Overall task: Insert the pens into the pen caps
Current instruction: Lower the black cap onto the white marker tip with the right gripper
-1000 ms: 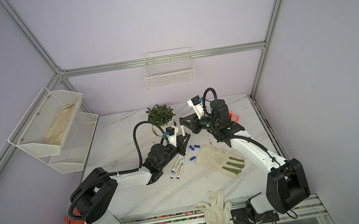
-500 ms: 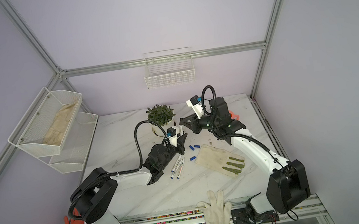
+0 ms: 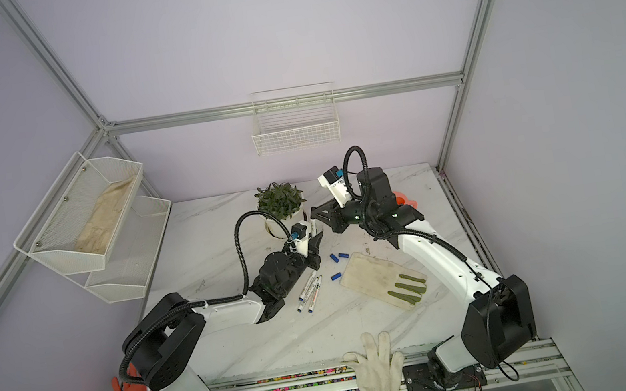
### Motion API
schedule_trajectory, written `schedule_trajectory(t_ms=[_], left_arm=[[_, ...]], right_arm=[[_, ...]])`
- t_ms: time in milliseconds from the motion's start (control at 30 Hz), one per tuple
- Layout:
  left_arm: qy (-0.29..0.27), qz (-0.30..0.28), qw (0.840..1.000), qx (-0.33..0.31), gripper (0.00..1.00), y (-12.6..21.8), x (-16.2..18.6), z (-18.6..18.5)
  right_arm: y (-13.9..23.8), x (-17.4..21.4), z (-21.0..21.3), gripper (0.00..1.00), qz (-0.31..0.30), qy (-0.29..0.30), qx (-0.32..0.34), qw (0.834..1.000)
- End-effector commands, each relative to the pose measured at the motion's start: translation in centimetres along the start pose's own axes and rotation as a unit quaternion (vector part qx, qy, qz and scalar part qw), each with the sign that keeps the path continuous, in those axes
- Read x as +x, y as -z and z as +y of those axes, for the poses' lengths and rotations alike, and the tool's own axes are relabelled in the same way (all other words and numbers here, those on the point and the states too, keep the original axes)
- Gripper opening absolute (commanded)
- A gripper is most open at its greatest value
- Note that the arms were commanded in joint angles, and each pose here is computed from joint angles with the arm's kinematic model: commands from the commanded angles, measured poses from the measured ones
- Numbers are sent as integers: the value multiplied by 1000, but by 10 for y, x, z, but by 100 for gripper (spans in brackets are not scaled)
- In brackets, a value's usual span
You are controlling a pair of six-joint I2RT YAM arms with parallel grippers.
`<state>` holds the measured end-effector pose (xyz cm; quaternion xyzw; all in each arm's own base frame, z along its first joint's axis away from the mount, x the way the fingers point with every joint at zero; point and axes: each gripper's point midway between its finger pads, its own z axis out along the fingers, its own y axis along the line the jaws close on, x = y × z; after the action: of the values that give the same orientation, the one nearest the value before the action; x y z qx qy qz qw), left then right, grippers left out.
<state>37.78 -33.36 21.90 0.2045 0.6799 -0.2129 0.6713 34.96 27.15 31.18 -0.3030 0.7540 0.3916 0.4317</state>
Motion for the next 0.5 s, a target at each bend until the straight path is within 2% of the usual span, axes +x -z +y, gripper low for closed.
schedule_trajectory(t_ms=[0,67,267,367,467], left_arm=[[16,-79,996,-26,0,10,-44,12],[15,-77,997,-26,0,11,-43,12],[12,-69,997,-27,0,12,-36,12],[11,-67,997,-30,0,11,-31,13],[9,-68,997,-31,0,11,-28,14]], right_arm=[[-10,50,14,0,91,-41,-32,994],[-8,43,14,4,80,-41,-26,996],[2,18,13,32,40,-15,5,999],[10,5,13,40,21,-1,23,1000],[16,-4,12,43,9,9,38,999]])
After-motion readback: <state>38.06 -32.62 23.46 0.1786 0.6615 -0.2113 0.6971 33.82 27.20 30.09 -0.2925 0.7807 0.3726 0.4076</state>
